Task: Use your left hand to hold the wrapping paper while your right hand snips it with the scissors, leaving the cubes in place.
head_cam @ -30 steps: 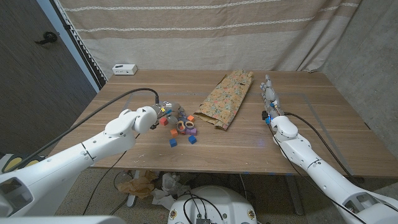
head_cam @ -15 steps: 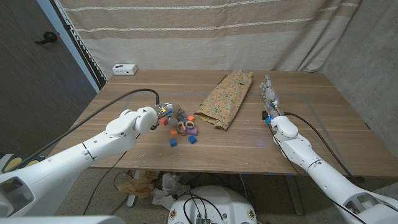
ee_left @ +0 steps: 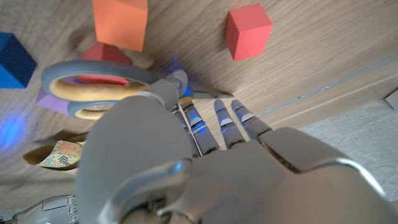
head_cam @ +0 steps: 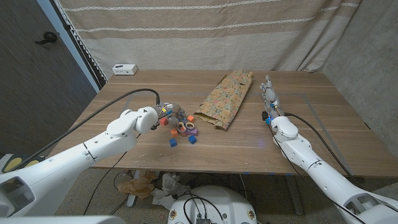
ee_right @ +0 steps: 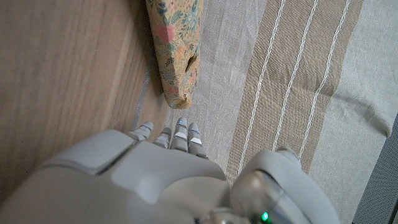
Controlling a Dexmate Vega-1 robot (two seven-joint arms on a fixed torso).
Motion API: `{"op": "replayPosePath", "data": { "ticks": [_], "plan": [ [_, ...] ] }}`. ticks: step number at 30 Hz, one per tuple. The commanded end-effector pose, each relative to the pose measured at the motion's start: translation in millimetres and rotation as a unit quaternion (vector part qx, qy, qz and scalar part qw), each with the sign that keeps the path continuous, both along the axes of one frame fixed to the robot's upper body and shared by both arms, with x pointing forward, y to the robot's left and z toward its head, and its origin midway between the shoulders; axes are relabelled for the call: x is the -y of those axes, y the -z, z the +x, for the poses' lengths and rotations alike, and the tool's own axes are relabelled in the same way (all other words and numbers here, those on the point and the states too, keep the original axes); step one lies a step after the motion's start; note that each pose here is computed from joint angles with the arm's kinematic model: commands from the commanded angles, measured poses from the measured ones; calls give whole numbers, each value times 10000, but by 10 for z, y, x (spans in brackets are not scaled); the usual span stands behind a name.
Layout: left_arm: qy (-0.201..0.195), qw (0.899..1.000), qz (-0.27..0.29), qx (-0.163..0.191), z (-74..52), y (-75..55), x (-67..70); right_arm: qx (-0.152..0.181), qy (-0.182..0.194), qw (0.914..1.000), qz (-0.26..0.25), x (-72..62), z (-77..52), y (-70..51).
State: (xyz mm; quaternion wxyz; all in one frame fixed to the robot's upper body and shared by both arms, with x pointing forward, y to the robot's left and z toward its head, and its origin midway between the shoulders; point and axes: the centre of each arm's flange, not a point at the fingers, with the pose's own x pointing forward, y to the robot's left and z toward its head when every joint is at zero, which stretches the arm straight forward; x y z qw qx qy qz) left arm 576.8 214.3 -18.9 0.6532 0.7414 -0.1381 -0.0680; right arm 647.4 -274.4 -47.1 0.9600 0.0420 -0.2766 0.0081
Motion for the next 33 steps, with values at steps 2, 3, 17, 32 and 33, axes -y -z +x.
{"op": "replayPosePath", "data": {
  "ticks": [2, 3, 17, 32, 33],
  "plan": [
    [-100, 9999, 31, -79, 24, 26, 0, -25, -5, 10000, 5, 6, -2, 14],
    [-107, 9999, 33, -83, 26, 27, 0, -24, -5, 10000, 4, 7, -1, 14],
    [-56, 9999, -122, -21, 34, 34, -10, -26, -26, 10000, -32, 9, 7, 9],
    [42, 9986, -519, -52, 50, 21, -85, -46, -27, 10000, -77, 19, 0, -8],
    [55, 9984, -564, -38, 51, 21, -90, -29, -30, 9999, -105, 23, -2, -7]
  ]
}}
